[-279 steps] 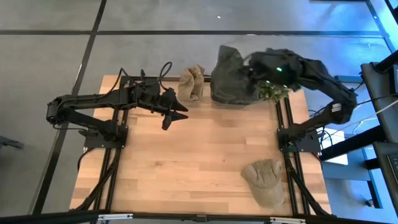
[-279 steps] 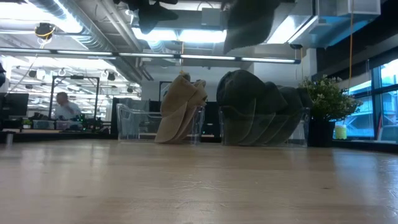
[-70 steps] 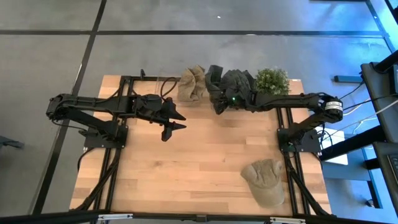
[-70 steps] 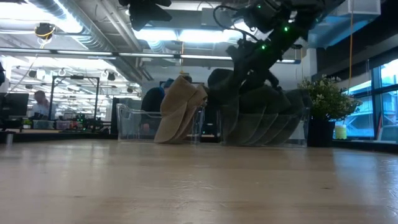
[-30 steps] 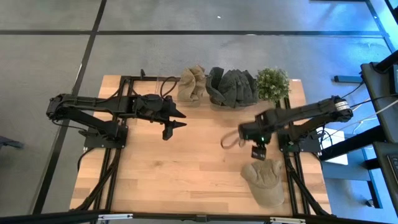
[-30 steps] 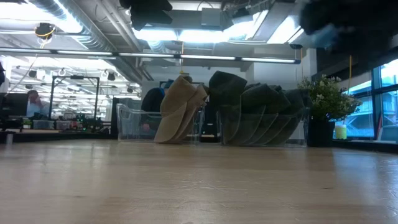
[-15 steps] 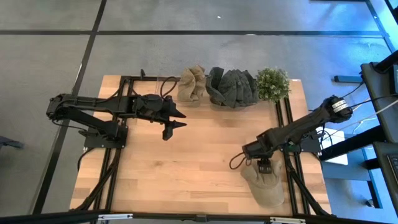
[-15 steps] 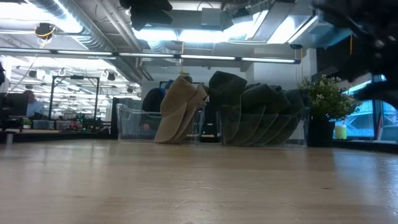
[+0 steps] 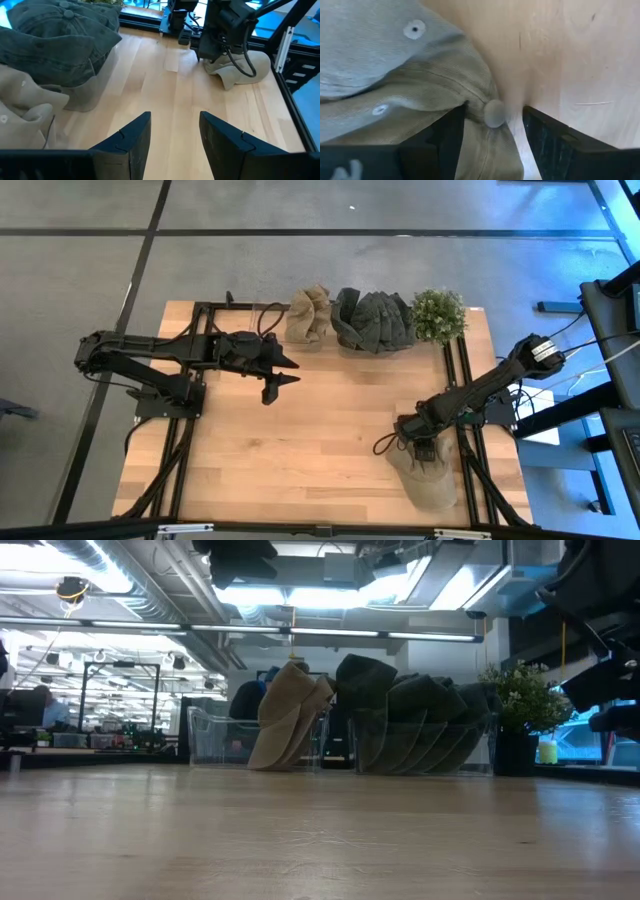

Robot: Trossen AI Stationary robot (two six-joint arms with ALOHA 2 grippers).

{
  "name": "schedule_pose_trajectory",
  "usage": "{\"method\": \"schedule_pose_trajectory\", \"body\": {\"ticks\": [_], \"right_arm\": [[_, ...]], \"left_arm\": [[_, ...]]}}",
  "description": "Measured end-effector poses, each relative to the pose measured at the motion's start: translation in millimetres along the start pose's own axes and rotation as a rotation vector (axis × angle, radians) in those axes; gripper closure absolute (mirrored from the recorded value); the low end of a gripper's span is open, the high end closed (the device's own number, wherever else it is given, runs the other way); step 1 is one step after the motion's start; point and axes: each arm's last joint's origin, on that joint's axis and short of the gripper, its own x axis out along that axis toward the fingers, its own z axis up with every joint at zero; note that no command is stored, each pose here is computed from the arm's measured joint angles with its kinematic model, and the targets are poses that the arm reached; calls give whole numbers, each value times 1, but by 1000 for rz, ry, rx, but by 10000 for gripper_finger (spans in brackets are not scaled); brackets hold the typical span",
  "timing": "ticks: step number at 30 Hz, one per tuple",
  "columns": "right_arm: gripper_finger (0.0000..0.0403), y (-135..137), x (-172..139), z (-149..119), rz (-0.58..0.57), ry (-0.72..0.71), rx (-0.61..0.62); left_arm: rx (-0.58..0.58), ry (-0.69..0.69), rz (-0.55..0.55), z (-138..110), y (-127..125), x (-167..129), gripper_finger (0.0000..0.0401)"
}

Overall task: Pick & Place hat
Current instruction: Put the brown cap into the left transparent bin

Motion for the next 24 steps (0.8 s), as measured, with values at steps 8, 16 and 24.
{"method": "schedule_pose_trajectory", "body": {"ticks": [8,16,24], "right_arm": [[272,-1,8,-1,-32,16,2],[369,3,5,4,36,19,-4],[369,18,-38,34,77,-50,55]], "left_arm": [[0,-9,35,0,1,0,235],[1,-13,35,1,1,0,236],[1,-14,35,1,1,0,238]]}}
